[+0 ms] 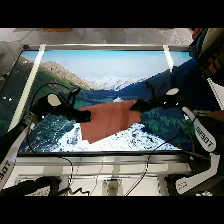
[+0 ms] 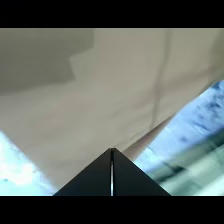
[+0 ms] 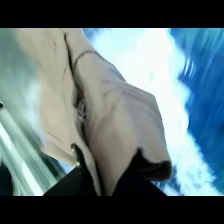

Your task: Fold the clothes and pants, and hang the long-sleeved shirts on hangers.

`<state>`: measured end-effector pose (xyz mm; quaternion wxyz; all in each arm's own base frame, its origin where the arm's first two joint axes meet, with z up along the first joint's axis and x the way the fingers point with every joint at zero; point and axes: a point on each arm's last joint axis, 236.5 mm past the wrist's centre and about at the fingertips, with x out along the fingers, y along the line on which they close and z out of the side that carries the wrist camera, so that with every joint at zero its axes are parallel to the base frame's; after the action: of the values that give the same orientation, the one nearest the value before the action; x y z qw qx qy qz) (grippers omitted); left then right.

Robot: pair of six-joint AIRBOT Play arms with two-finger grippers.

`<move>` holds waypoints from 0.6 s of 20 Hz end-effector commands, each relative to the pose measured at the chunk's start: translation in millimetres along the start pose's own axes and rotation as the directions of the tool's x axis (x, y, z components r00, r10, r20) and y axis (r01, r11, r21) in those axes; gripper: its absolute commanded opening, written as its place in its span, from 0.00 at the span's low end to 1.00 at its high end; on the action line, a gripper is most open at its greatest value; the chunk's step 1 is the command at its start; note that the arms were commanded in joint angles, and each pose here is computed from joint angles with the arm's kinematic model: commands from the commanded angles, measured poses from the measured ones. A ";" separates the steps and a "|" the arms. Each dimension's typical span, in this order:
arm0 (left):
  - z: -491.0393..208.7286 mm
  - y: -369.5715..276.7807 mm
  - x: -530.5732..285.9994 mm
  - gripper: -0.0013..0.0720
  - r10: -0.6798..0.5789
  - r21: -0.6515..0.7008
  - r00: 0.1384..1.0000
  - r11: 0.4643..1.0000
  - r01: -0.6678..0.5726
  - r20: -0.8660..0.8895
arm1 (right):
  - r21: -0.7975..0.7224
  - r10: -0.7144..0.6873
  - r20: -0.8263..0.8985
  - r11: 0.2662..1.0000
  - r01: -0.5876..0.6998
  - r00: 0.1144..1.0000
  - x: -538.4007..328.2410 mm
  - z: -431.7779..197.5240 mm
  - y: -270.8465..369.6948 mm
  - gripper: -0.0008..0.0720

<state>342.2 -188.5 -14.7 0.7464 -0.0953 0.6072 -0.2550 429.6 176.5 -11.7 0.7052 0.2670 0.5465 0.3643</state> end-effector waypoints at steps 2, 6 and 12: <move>54.1 25.8 -66.8 0.04 0.209 0.193 0.958 0.950 -0.247 0.196 | 0.046 -0.106 0.260 0.994 0.097 0.960 -125.6 67.6 23.3 0.03; 85.2 16.1 -162.3 0.04 0.313 0.249 0.842 0.858 -0.448 0.439 | 0.313 -0.333 0.487 0.930 0.194 0.807 -279.6 57.9 16.8 0.03; 77.7 -7.7 -225.3 0.04 0.299 0.242 0.759 0.825 -0.510 0.579 | 0.744 -0.765 0.489 0.616 0.259 0.418 -451.3 -75.8 16.2 0.03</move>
<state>391.5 -106.5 171.1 0.9071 0.1104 0.3653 -0.1776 372.5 -124.6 220.5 0.8564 0.3719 0.3544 -0.0513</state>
